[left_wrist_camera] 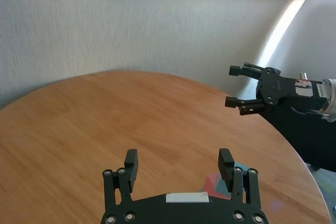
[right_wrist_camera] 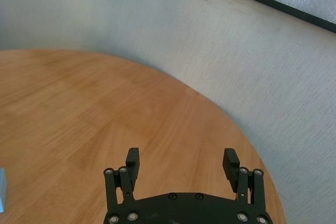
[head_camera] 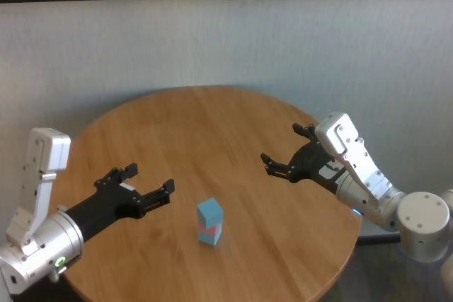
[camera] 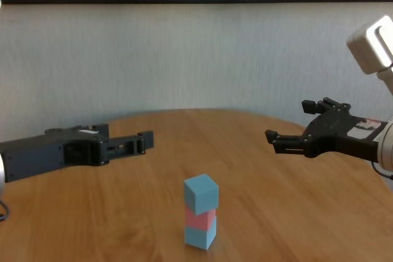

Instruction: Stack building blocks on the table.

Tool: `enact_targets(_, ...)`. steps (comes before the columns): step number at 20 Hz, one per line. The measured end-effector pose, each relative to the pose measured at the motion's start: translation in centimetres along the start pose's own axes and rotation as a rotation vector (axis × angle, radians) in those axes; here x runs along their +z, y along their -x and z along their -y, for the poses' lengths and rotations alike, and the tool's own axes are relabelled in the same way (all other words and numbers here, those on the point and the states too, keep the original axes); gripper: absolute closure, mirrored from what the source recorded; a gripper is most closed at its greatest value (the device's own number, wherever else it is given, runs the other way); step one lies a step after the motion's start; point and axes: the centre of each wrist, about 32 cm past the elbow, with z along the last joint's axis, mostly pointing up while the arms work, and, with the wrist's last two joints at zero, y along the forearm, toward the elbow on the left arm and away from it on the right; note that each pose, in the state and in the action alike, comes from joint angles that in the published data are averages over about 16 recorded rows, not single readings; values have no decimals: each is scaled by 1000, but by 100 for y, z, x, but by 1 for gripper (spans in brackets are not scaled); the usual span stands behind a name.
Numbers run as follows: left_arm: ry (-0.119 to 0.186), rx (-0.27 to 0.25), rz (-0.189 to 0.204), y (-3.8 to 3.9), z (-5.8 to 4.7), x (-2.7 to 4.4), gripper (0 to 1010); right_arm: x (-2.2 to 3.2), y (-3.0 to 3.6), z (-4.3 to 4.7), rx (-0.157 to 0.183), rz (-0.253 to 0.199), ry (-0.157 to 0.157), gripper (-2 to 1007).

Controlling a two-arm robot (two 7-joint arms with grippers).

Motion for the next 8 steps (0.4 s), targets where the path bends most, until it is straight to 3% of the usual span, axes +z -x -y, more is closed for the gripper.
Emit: enact_targets(8,-11,-1,6,-3,-10,-11,10,0,0,0,0,0,0,4)
